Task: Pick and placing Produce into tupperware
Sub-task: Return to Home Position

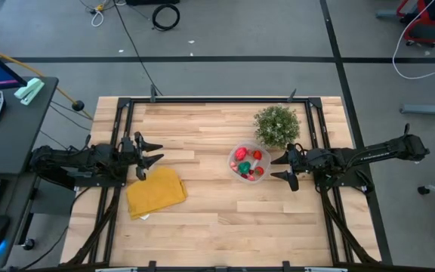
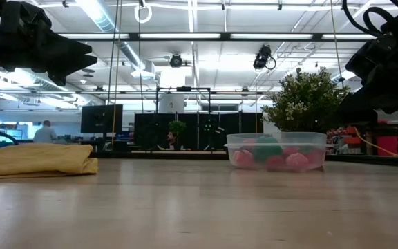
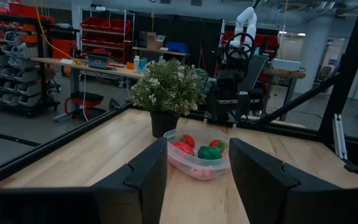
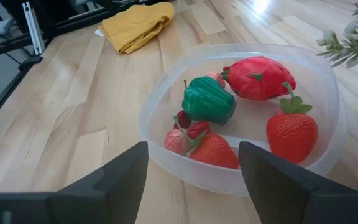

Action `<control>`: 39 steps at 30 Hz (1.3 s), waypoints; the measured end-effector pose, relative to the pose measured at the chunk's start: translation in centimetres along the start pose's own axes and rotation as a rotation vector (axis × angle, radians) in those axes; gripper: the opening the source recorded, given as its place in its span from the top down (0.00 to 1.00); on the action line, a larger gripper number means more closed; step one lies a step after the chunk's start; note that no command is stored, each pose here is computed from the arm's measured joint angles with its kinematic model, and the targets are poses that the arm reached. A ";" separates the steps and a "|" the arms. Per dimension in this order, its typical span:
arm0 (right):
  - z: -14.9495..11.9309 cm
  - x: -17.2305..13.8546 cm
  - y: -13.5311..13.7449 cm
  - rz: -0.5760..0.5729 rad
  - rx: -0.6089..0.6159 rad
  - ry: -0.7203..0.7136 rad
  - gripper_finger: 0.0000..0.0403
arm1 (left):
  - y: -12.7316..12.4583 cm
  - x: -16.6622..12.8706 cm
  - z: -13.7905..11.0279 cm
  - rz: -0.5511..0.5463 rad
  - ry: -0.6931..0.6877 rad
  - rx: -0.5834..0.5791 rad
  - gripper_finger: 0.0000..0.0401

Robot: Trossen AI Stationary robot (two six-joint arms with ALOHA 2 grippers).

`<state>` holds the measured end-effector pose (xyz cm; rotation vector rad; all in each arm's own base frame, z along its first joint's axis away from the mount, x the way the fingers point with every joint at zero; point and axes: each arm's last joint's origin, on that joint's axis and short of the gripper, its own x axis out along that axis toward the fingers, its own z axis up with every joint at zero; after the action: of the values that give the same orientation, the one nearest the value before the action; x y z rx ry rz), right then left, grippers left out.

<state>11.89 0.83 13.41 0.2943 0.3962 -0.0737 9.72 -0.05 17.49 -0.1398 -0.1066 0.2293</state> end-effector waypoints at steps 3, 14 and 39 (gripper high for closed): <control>0.0 0.0 0.0 0.000 0.000 0.000 0.36 | 0.0 0.0 0.0 0.000 0.000 0.000 0.55; 0.0 0.0 0.0 0.000 0.000 0.000 0.36 | 0.0 0.0 0.0 0.000 0.000 0.000 0.56; 0.0 0.0 0.0 0.001 0.000 0.000 0.36 | 0.0 0.0 0.0 0.000 0.000 0.000 0.55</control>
<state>11.88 0.83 13.41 0.2946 0.3962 -0.0731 9.72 -0.05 17.49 -0.1396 -0.1063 0.2291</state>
